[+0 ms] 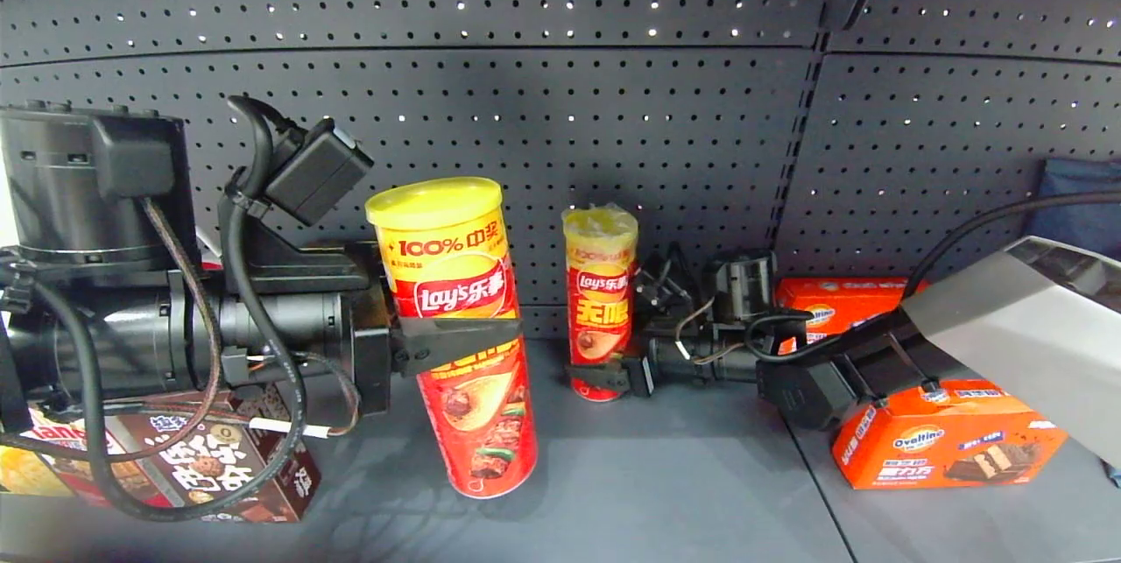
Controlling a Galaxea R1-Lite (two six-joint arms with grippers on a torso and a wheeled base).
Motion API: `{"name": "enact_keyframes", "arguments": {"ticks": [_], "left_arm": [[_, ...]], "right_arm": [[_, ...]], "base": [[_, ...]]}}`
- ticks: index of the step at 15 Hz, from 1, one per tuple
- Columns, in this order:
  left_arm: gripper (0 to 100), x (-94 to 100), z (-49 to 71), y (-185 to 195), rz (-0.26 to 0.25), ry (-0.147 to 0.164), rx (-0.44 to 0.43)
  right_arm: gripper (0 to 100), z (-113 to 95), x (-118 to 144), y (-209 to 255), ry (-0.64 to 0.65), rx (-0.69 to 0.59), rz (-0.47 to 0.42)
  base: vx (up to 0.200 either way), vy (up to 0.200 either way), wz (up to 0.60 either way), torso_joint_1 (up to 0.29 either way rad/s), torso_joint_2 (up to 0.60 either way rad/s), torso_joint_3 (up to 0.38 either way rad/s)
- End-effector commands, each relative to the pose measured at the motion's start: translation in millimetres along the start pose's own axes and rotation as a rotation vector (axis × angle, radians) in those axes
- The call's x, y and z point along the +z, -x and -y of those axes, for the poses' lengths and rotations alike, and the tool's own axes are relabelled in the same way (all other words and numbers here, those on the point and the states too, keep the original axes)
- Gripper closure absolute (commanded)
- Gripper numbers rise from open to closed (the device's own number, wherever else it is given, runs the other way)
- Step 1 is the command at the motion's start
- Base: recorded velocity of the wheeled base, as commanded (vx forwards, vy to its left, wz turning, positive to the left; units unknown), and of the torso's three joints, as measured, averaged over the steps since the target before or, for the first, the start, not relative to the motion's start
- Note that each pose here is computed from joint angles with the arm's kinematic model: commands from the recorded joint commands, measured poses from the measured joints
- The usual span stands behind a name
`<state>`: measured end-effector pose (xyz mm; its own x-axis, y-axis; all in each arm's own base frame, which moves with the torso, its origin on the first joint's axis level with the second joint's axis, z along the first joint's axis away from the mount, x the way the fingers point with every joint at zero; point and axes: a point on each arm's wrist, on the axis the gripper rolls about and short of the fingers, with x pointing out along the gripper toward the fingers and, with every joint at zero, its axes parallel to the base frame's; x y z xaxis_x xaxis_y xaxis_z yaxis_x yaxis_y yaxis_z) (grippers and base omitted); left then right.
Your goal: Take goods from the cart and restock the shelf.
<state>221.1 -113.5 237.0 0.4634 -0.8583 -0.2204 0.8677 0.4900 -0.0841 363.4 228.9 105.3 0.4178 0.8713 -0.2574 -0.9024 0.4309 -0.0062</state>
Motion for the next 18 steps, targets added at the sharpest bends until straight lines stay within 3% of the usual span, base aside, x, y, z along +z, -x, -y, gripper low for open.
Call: {"name": "enact_keyframes", "arguments": {"ticks": [1, 7, 12, 16, 18], "left_arm": [[100, 0.3, 0.0, 0, 0.001, -0.001, 0.000], [100, 0.2, -1.8, 1, 0.002, 0.001, 0.008], [100, 0.6, -1.1, 2, 0.004, -0.001, 0.009], [100, 3.1, 1.2, 6, 0.016, -0.007, 0.010], [100, 3.2, 4.0, 8, 0.017, -0.010, 0.012]], "right_arm": [[100, 0, -5, -4, 0.009, -0.007, 0.012], [100, -11, 14, 11, 0.028, -0.003, 0.042], [100, -59, 45, 46, 0.062, -0.007, 0.076], [100, -95, 43, 74, 0.030, -0.009, 0.059], [100, -111, 25, 92, 0.035, 0.001, 0.070]], "base": [[0.000, 0.000, 0.00, 0.000, 0.00, 0.000], [0.000, 0.000, 0.00, 0.000, 0.00, 0.000], [0.000, 0.000, 0.00, 0.000, 0.00, 0.000], [0.000, 0.000, 0.00, 0.000, 0.00, 0.000], [0.000, 0.000, 0.00, 0.000, 0.00, 0.000]]}}
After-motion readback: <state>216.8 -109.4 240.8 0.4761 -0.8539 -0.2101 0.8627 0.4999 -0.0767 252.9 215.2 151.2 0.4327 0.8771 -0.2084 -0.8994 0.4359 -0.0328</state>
